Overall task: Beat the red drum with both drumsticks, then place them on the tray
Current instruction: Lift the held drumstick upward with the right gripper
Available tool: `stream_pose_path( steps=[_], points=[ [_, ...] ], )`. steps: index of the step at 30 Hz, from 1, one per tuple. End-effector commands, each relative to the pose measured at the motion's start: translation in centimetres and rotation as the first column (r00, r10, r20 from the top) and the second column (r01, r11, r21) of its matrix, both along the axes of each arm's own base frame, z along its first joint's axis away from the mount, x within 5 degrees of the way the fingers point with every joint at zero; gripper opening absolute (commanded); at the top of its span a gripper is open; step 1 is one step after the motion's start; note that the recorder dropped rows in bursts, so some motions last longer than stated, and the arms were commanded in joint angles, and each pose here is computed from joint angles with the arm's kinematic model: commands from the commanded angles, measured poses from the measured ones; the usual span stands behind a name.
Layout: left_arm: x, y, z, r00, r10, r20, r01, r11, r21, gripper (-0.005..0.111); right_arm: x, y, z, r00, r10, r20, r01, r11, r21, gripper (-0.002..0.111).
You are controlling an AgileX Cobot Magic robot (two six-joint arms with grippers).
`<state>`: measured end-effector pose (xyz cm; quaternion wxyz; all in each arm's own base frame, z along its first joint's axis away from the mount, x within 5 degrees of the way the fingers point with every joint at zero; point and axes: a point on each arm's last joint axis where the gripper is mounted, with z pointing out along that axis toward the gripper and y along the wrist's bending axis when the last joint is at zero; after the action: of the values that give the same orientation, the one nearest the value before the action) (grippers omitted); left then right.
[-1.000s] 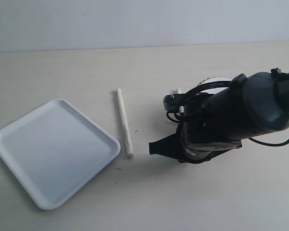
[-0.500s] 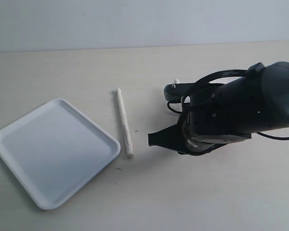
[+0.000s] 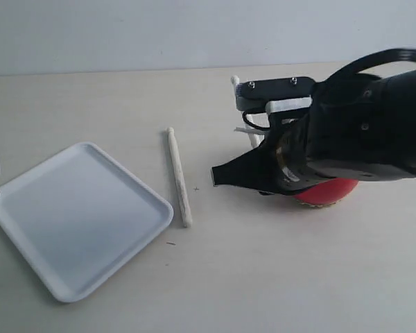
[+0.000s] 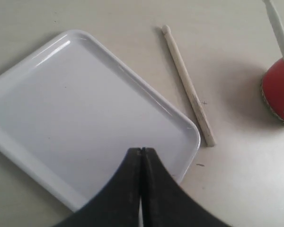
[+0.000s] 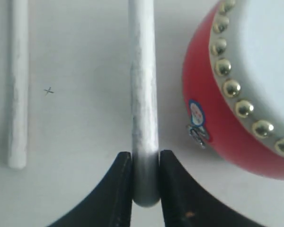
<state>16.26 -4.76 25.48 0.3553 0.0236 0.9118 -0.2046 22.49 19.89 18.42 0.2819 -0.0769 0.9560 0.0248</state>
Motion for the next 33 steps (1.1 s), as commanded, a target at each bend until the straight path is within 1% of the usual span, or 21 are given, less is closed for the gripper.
stream_pose_path(
  steps=[1,2,5,7,9,11,13,18,20,24,26,27,29,31,33],
  points=[
    [0.7,-0.3,0.0,0.999,-0.036,-0.032,0.037,0.999,0.015,0.000,-1.0,-1.3,3.4,0.993,0.103,0.056,-0.100,0.994,-0.052,0.000],
    [1.0,-0.5,0.1,0.997,-0.050,-0.053,0.050,0.999,0.010,0.000,-1.4,-1.9,4.3,0.991,0.115,0.075,-0.110,0.992,-0.062,0.000],
    [2.1,-0.9,0.7,0.992,-0.076,-0.097,0.074,0.997,-0.020,0.000,-3.2,-3.9,6.3,0.984,0.121,0.134,-0.117,0.992,-0.036,0.000],
    [2.9,-1.2,1.1,0.992,-0.071,-0.100,0.067,0.996,-0.051,0.000,-4.7,-5.6,7.2,0.981,0.107,0.164,-0.108,0.994,-0.005,0.000],
    [3.5,-1.9,1.5,0.993,-0.086,-0.086,0.081,0.995,-0.060,0.000,-6.1,-7.1,7.7,0.978,0.093,0.188,-0.101,0.994,0.032,0.000],
    [3.9,-3.1,1.7,0.987,-0.132,-0.087,0.125,0.989,-0.075,0.000,-7.2,-8.4,8.0,0.975,0.078,0.207,-0.090,0.995,0.049,0.000],
    [4.1,-5.0,1.3,0.976,-0.193,-0.101,0.185,0.979,-0.082,0.000,-8.2,-9.5,8.1,0.977,0.049,0.207,-0.064,0.996,0.068,0.000],
    [4.8,-9.0,-0.1,0.958,-0.274,-0.086,0.270,0.961,-0.054,0.000,-9.6,-11.2,8.9,0.978,-0.009,0.208,-0.014,0.994,0.105,0.000],
    [4.6,-10.2,-0.3,0.953,-0.291,-0.078,0.286,0.956,-0.069,0.000,-10.0,-11.8,9.0,0.981,-0.037,0.193,0.018,0.995,0.098,0.000],
    [4.5,-10.8,-0.1,0.956,-0.289,-0.048,0.285,0.955,-0.080,0.000,-10.7,-12.9,9.2,0.982,-0.078,0.169,0.066,0.995,0.075,0.000],
    [4.5,-10.9,-0.2,0.956,-0.287,-0.064,0.281,0.955,-0.093,0.000,-10.8,-13.1,9.2,0.983,-0.087,0.164,0.077,0.995,0.066,0.000],
    [4.4,-10.9,-0.4,0.950,-0.306,-0.070,0.300,0.950,-0.085,0.000,-10.9,-13.2,9.2,0.982,-0.089,0.165,0.079,0.995,0.067,0.000],
    [4.4,-11.0,-0.4,0.933,-0.358,-0.039,0.356,0.934,-0.036,0.000,-10.8,-13.2,9.3,0.981,-0.086,0.175,0.077,0.995,0.059,0.000],
    [4.8,-11.1,0.2,0.941,-0.339,-0.007,0.338,0.940,-0.041,0.000,-10.6,-13.3,9.4,0.976,-0.070,0.206,0.064,0.997,0.033,0.000],
    [5.3,-11.3,1.3,0.953,-0.303,0.011,0.303,0.949,-0.082,0.000,-10.4,-13.4,9.6,0.971,-0.032,0.238,0.036,0.999,-0.012,0.000]
  ],
)
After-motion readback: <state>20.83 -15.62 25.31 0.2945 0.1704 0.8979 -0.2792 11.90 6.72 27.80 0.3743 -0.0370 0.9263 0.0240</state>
